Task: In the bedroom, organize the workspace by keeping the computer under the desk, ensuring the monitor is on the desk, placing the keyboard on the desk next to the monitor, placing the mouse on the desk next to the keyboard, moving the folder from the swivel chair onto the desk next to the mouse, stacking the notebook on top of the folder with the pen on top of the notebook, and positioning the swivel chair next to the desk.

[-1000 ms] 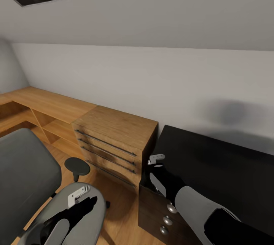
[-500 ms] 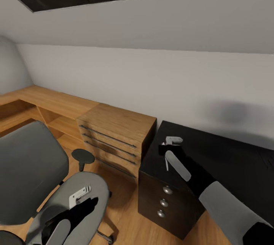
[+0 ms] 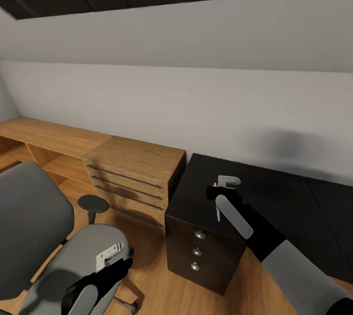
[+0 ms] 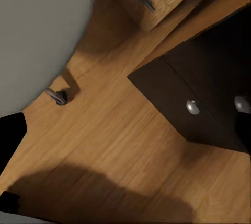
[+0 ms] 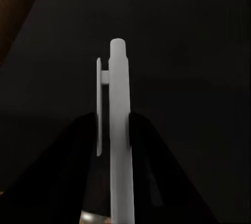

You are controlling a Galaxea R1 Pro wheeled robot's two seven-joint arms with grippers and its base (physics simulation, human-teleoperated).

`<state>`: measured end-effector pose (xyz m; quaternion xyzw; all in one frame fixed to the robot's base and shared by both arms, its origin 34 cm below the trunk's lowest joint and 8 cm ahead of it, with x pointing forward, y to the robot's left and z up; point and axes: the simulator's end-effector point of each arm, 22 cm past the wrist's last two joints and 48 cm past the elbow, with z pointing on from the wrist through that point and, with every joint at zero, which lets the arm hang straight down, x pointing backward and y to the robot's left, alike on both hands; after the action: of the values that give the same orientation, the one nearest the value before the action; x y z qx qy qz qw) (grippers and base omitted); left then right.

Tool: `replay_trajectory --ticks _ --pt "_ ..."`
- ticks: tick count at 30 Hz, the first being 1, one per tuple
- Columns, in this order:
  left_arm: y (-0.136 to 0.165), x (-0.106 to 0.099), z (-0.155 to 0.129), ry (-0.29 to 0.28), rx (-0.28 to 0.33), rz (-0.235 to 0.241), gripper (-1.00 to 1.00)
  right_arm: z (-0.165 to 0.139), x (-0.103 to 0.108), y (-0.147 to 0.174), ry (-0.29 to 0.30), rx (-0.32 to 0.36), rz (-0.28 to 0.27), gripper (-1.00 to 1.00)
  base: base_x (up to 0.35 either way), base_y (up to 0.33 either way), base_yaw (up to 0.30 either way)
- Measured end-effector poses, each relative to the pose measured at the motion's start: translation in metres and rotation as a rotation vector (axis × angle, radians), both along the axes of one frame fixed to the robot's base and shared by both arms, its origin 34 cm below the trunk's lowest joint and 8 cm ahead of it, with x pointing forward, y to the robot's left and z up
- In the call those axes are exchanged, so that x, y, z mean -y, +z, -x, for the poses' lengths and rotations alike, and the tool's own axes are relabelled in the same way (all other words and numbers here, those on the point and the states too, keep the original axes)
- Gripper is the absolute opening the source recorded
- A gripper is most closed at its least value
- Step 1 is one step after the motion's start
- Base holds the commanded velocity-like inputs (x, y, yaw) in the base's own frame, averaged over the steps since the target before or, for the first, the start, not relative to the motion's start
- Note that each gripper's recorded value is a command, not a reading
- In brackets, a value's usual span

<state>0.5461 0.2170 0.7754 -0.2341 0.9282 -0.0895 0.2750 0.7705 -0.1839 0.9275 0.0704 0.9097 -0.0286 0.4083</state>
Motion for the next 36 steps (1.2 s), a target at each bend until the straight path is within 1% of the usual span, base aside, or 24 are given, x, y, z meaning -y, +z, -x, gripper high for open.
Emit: replay_trajectory --ticks 3,6,10,12,14,15,16,17,20,21,23,26,27,28,29,30,31,33,36 --pt "0.000 0.005 0.001 -0.013 0.002 0.002 1.00 -0.001 0.008 0.003 -0.007 0.008 0.009 -1.00 0.000 0.000 -0.244" --pt "-0.007 0.017 0.008 -0.046 -0.017 -0.001 1.00 -0.002 0.016 0.007 -0.013 0.019 0.017 -1.00 0.000 0.000 -0.245" --pt "-0.011 0.023 0.012 -0.065 -0.025 -0.003 1.00 -0.003 0.019 0.010 -0.021 0.028 0.017 -1.00 0.000 0.000 -0.245" --pt "-0.014 0.034 0.017 -0.093 -0.035 0.000 1.00 -0.003 0.020 0.011 -0.023 0.031 0.017 -1.00 0.000 0.000 -0.246" --pt "-0.026 0.054 0.031 -0.144 -0.061 -0.003 1.00 -0.004 0.023 0.013 -0.029 0.036 0.018 -1.00 0.000 0.000 -0.246" --pt "-0.033 0.057 0.036 -0.149 -0.069 -0.008 1.00 -0.004 0.027 0.014 -0.035 0.040 0.019 -1.00 0.000 0.000 -0.246" --pt "-0.038 0.059 0.039 -0.141 -0.072 -0.010 1.00 -0.005 0.031 0.015 -0.042 0.045 0.021 -1.00 0.000 0.000 -0.246" --pt "-0.052 0.055 0.044 -0.110 -0.076 -0.031 1.00 -0.006 0.038 0.017 -0.052 0.052 0.025 -1.00 0.000 0.000 -0.247" --pt "-0.066 0.042 0.049 -0.090 -0.078 -0.088 1.00 -0.007 0.045 0.020 -0.066 0.059 0.023 -1.00 0.000 0.000 -0.247" --pt "-0.077 0.034 0.057 -0.088 -0.098 -0.119 1.00 -0.008 0.052 0.022 -0.077 0.062 0.022 -1.00 0.000 0.000 -0.247" --pt "-0.095 0.024 0.072 -0.090 -0.143 -0.156 1.00 -0.009 0.059 0.024 -0.089 0.065 0.023 -1.00 0.000 0.000 -0.247" --pt "-0.111 0.015 0.088 -0.091 -0.188 -0.185 1.00 -0.009 0.066 0.026 -0.098 0.068 0.029 -1.00 0.000 0.000 -0.247" --pt "-0.122 0.008 0.099 -0.082 -0.213 -0.203 1.00 -0.009 0.071 0.027 -0.103 0.070 0.032 -1.00 0.000 0.000 -0.247" --pt "-0.139 -0.003 0.114 -0.050 -0.230 -0.230 1.00 -0.009 0.074 0.028 -0.107 0.072 0.035 -1.00 0.000 0.000 -0.247" --pt "-0.147 -0.008 0.122 -0.029 -0.224 -0.246 1.00 -0.009 0.077 0.029 -0.111 0.073 0.035 -1.00 0.000 0.000 -0.247" --pt "-0.153 -0.011 0.126 -0.008 -0.203 -0.255 1.00 -0.009 0.080 0.030 -0.118 0.075 0.033 -1.00 0.000 0.000 -0.247" --pt "-0.156 -0.013 0.126 0.020 -0.160 -0.257 1.00 -0.010 0.085 0.032 -0.133 0.077 0.026 -1.00 0.000 0.000 -0.247" --pt "-0.157 -0.014 0.124 0.033 -0.118 -0.258 1.00 -0.011 0.094 0.033 -0.156 0.077 0.016 -1.00 0.000 0.000 -0.247" --pt "-0.159 -0.016 0.126 0.027 -0.099 -0.273 1.00 -0.011 0.115 0.028 -0.213 0.069 -0.005 -1.00 0.000 0.000 -0.250"
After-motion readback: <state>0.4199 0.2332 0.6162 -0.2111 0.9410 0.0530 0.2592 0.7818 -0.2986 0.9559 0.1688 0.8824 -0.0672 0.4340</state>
